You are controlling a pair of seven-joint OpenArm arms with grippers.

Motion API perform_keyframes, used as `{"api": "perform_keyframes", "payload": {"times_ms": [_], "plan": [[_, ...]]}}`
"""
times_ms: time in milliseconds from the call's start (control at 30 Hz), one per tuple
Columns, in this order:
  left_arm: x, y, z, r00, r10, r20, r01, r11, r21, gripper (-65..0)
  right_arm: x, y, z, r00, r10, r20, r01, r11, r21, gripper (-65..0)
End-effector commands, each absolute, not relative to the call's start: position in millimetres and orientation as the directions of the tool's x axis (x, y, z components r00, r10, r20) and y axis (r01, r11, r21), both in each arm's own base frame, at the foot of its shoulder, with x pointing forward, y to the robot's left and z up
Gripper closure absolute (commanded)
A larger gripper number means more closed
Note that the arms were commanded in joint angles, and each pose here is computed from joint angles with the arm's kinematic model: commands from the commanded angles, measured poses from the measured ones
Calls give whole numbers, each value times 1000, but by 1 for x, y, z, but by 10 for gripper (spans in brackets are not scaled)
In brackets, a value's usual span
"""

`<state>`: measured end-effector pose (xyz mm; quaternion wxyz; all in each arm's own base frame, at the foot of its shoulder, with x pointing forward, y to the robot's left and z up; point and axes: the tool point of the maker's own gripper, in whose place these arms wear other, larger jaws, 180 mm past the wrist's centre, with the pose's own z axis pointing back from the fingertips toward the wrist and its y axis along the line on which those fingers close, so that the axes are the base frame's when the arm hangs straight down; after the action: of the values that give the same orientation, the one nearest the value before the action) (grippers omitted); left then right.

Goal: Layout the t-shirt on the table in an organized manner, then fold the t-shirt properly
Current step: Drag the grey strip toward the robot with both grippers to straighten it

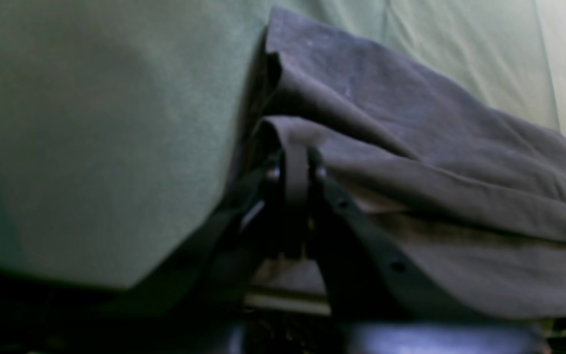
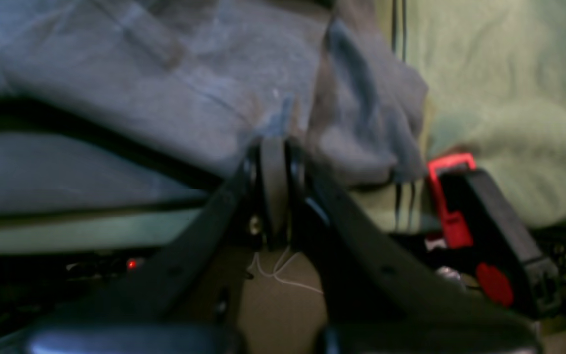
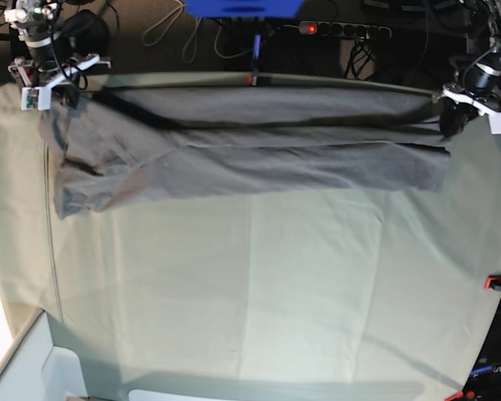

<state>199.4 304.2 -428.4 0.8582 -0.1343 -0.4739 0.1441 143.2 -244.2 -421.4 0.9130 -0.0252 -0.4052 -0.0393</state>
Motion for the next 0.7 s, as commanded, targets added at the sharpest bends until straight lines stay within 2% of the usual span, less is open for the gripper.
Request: {"api": "perform_keyframes", "payload": {"times_ms": [0,433,533,667], "plan": [[206,310,-417,474,367,800,-103,926,-364,-1,145,-247,-413,642,-45,766,91,996,-18,0],[206,309,-417,475,366,800,-103,926,-363,-15,142,-226,-431,672,-66,738,55,998,39,0],[206,309,-417,475,366,800,-103,926,-363,-110,141,-225,-436,679,-76,731,59,997,49,0],[203,309,-418,482,366,796,-104,926,-363,-321,141,-225,-435,677,-73,732,58,997,46,-11]]}}
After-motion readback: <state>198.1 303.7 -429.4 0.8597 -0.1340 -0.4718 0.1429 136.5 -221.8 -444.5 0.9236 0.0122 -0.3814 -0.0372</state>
